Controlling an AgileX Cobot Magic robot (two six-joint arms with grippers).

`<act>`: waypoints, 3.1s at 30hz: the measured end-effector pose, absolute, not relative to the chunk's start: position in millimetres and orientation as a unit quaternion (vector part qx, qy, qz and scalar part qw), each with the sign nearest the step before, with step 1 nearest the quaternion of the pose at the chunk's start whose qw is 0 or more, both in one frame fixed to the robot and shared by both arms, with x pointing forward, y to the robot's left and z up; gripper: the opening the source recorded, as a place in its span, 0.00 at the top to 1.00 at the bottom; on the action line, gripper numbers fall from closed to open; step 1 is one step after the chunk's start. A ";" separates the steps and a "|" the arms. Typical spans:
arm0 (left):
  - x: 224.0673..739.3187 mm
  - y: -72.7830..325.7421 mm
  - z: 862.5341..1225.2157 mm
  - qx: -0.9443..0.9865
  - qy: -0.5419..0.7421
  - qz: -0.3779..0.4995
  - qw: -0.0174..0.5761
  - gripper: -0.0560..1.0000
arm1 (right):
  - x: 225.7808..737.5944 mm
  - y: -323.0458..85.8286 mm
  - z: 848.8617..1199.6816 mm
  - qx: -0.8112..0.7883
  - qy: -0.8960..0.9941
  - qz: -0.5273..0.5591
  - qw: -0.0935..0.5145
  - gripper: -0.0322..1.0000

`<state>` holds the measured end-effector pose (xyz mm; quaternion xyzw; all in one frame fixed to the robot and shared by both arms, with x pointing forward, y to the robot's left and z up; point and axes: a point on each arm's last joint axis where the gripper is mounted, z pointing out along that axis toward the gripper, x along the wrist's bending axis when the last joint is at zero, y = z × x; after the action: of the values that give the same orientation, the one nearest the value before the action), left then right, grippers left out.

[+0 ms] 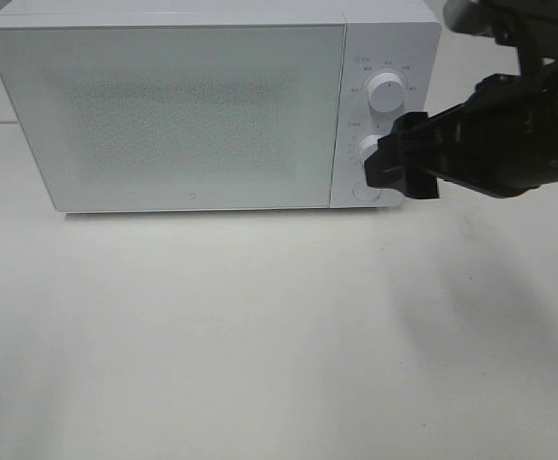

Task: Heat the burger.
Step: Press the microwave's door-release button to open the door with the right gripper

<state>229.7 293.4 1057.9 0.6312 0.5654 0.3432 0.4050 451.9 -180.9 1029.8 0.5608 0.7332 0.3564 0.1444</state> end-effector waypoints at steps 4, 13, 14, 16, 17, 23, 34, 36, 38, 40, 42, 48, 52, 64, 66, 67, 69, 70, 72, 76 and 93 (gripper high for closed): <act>229.7 293.4 1057.9 0.631 0.565 0.343 0.405 0.01 | 435.6 -190.1 1043.6 0.554 0.742 0.347 0.147 0.24; 229.7 293.4 1057.9 0.631 0.565 0.343 0.405 0.01 | 385.3 -217.3 1069.3 0.553 0.762 0.309 0.136 0.24; 229.7 293.4 1057.9 0.631 0.565 0.343 0.405 0.01 | 380.0 -220.1 1071.1 0.554 0.763 0.305 0.134 0.24; 229.7 293.4 1057.9 0.631 0.565 0.343 0.405 0.01 | 370.7 -225.0 1074.6 0.554 0.765 0.301 0.131 0.24; 229.7 293.4 1057.9 0.631 0.565 0.343 0.405 0.01 | 370.7 -225.0 1074.6 0.554 0.765 0.301 0.131 0.24; 229.7 293.4 1057.9 0.631 0.565 0.343 0.405 0.01 | 341.2 -240.6 1084.8 0.553 0.766 0.300 0.130 0.24; 229.7 293.4 1057.9 0.631 0.565 0.343 0.405 0.01 | 271.6 -284.1 1102.6 0.533 0.735 0.368 0.202 0.24; 229.7 293.4 1057.9 0.631 0.565 0.343 0.405 0.01 | 267.7 -287.2 1102.9 0.536 0.728 0.372 0.210 0.24; 229.7 293.4 1057.9 0.631 0.565 0.343 0.405 0.01 | 260.5 -292.8 1102.9 0.546 0.714 0.375 0.226 0.24; 229.7 293.4 1057.9 0.631 0.565 0.343 0.405 0.01 | 249.6 -299.7 1103.4 0.557 0.691 0.382 0.258 0.24; 229.7 293.4 1057.9 0.631 0.565 0.343 0.405 0.01 | 246.3 -301.4 1103.5 0.557 0.686 0.383 0.269 0.24; 229.7 293.4 1057.9 0.631 0.565 0.343 0.405 0.01 | 222.4 -308.2 1102.1 0.566 0.644 0.399 0.326 0.24; 229.7 293.4 1057.9 0.631 0.565 0.343 0.405 0.01 | 206.6 -309.8 1098.0 0.568 0.617 0.407 0.362 0.24; 229.7 293.4 1057.9 0.631 0.565 0.343 0.405 0.01 | 227.9 -305.6 1053.8 0.586 0.633 0.371 0.344 0.24; 229.7 293.4 1057.9 0.631 0.565 0.343 0.405 0.01 | 229.8 -305.3 1054.3 0.582 0.630 0.378 0.349 0.24; 229.7 293.4 1057.9 0.631 0.565 0.343 0.405 0.01 | 229.9 -305.3 1054.1 0.582 0.630 0.378 0.349 0.24; 229.7 293.4 1057.9 0.631 0.565 0.343 0.405 0.01 | 230.7 -305.1 1053.1 0.581 0.630 0.378 0.349 0.24; 229.7 293.4 1057.9 0.631 0.565 0.343 0.405 0.01 | 231.0 -305.1 1052.6 0.582 0.630 0.378 0.349 0.24; 229.7 293.4 1057.9 0.631 0.565 0.343 0.405 0.01 | 231.3 -305.1 1051.8 0.582 0.631 0.377 0.348 0.24; 229.7 293.4 1057.9 0.631 0.565 0.343 0.405 0.01 | 231.3 -305.1 1051.8 0.582 0.631 0.376 0.348 0.24; 229.7 293.4 1057.9 0.631 0.565 0.343 0.405 0.01 | 228.8 -305.4 1057.5 0.579 0.627 0.383 0.354 0.24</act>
<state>229.7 293.4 1057.9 0.6312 0.5654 0.3432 0.4050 228.8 -305.4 1057.5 0.5785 0.6270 0.3834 0.3539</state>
